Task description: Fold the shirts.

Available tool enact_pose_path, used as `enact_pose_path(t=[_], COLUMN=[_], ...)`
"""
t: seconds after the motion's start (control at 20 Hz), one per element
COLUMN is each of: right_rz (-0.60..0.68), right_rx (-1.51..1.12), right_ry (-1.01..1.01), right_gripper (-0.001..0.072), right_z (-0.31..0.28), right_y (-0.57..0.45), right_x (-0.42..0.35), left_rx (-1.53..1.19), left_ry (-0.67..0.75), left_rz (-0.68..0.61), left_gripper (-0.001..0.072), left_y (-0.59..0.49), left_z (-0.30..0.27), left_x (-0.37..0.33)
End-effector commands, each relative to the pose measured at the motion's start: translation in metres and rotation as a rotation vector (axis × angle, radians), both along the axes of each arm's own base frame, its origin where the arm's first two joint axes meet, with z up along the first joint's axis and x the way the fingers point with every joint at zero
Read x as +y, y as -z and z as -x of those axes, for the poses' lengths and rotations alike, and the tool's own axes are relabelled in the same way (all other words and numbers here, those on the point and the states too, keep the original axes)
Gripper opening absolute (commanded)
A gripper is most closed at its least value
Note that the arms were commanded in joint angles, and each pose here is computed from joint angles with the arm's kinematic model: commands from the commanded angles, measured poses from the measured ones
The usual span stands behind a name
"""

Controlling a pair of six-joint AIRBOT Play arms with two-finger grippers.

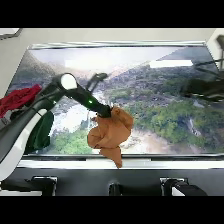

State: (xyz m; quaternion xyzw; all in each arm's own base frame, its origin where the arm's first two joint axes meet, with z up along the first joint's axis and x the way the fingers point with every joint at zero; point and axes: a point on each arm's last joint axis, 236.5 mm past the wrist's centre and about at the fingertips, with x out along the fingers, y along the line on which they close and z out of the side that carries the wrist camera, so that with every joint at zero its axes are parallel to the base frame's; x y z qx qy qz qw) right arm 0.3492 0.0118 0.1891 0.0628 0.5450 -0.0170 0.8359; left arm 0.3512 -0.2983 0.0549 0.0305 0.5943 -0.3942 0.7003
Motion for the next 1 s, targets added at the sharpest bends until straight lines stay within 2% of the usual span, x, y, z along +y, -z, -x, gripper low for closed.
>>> enact_pose_path(t=[0.0,0.15,0.5,0.75,0.95], right_rz=[-0.168,-0.291,-0.315,-0.333,-0.391], right_rx=[0.151,0.27,0.376,0.438,0.467], right_ry=[-0.124,-0.163,-0.131,-0.125,-0.142], right_gripper=[0.069,0.0688,0.0688,0.0689,0.0704], right_z=[-0.018,-0.021,-0.009,0.009,0.019], right_y=[0.051,0.09,0.162,0.198,0.212], right_x=[0.048,0.076,0.078,0.081,0.094], left_rx=[0.051,0.147,0.318,0.348,0.355], left_ry=[-0.12,-0.178,-0.284,-0.384,-0.405], left_rz=[-0.027,-0.062,-0.105,0.016,0.037], left_gripper=[0.0719,0.0719,0.0719,0.0719,0.0719], left_y=[-0.009,0.009,0.105,0.13,0.14], left_z=[-0.016,0.007,0.09,0.094,0.089], left_x=[0.053,0.088,0.114,0.093,0.088])
